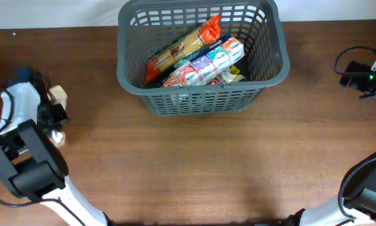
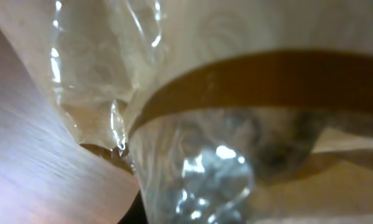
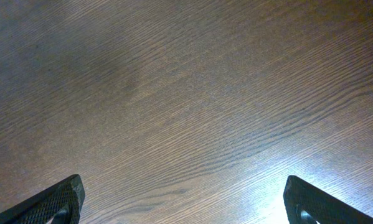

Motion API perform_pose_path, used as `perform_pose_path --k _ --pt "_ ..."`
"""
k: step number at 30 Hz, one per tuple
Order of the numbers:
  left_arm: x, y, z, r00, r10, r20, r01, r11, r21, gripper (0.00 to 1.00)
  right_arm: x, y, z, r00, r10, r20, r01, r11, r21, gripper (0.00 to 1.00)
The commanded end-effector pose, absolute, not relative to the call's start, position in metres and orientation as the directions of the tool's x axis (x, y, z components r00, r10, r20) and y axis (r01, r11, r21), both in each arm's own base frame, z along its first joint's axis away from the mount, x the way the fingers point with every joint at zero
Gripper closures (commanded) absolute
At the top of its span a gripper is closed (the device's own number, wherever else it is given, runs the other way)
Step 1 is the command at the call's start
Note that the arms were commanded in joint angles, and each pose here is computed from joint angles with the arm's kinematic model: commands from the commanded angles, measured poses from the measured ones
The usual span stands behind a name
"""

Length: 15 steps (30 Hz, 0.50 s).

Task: Pack container
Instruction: 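Carry the snack bag into the basket and release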

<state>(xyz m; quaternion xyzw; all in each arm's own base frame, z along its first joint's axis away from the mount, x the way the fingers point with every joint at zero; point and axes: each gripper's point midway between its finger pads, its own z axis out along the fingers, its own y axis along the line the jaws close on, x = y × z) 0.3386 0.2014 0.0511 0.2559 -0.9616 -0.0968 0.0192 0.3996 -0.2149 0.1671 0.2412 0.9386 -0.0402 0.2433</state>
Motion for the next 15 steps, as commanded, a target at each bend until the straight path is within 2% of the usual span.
perform_pose_path --k 1,6,8,9,12,15 --pt "0.392 0.193 0.164 -0.884 -0.352 -0.308 -0.402 0.909 0.112 0.98 0.398 -0.213 0.177 -0.750 0.438 -0.496 0.479 0.876 0.050 0.01" --pt "0.430 0.141 0.313 -0.768 -0.044 -0.639 -0.153 0.981 0.116 0.98 0.398 -0.213 0.177 -0.750 0.438 -0.496 0.479 0.876 0.049 0.01" --pt "0.433 0.077 0.399 -0.589 0.251 -0.768 0.100 0.966 0.239 0.98 0.398 -0.213 0.177 -0.750 0.438 -0.496 0.479 0.876 0.049 0.01" --pt "0.432 0.056 0.419 -0.521 0.334 -0.785 0.170 0.942 0.288 0.98 0.398 -0.213 0.177 -0.750 0.438 -0.496 0.479 0.876 0.050 0.01" --pt "0.420 -0.021 0.472 -0.238 0.620 -0.748 0.376 0.769 0.518 0.98 0.398 -0.213 0.177 -0.750 0.438 -0.495 0.479 0.876 0.050 0.01" --pt "0.408 -0.093 0.483 0.026 0.803 -0.596 0.493 0.508 0.706 0.98 0.398 -0.213 0.177 -0.750 0.438 -0.496 0.479 0.876 0.049 0.01"
